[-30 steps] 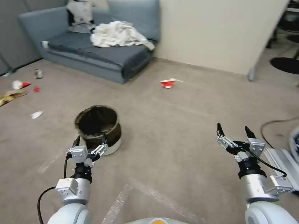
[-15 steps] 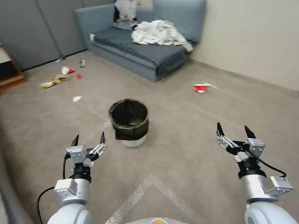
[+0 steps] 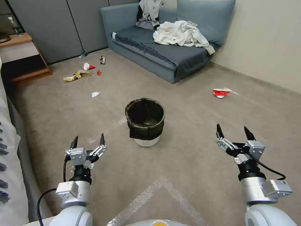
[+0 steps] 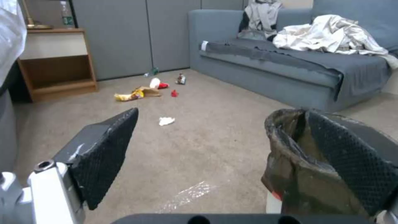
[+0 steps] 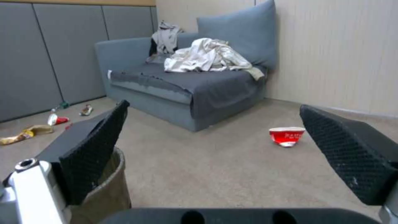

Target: Pick up the trash can from the floor.

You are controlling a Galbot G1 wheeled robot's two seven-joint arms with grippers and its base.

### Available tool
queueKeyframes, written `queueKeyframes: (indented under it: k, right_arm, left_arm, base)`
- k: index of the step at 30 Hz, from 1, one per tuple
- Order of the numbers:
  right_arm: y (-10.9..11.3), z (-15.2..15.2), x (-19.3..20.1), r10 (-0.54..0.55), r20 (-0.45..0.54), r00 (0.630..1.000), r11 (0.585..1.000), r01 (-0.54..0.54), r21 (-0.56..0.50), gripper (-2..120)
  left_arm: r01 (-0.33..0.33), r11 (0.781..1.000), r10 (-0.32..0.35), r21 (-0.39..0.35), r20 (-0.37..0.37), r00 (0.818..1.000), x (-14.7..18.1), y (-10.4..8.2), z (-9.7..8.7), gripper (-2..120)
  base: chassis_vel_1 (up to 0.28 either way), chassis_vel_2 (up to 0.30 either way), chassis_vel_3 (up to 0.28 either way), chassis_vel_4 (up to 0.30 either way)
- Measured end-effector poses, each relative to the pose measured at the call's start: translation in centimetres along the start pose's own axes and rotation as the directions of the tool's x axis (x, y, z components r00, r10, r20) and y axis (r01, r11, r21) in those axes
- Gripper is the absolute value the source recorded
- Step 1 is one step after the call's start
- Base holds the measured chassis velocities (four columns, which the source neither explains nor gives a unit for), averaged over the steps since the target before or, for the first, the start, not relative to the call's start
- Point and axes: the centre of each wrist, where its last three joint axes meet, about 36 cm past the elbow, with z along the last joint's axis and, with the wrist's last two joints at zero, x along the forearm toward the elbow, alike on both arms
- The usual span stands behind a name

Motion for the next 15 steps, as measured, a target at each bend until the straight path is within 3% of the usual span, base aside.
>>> queueKeyframes:
  k: [9, 15]
  right_arm:
    - [0.06, 0.25, -0.06, -0.013, 0.004, 1.000, 1.000, 0.013, -0.001, 100]
    - [0.07, 0.30, -0.06, -0.015, 0.005, 1.000, 1.000, 0.015, 0.000, 100]
  left_arm:
    - [0.008, 1.000, -0.008, 0.000, -0.005, 1.000, -0.11, 0.05, 0.34, 100]
    - [0.008, 1.000, -0.008, 0.005, -0.003, 1.000, -0.26, 0.04, 0.40, 100]
  base:
    - [-0.033, 0.027, 0.041, -0.029]
    - [-0.171, 0.158, 0.162, -0.141]
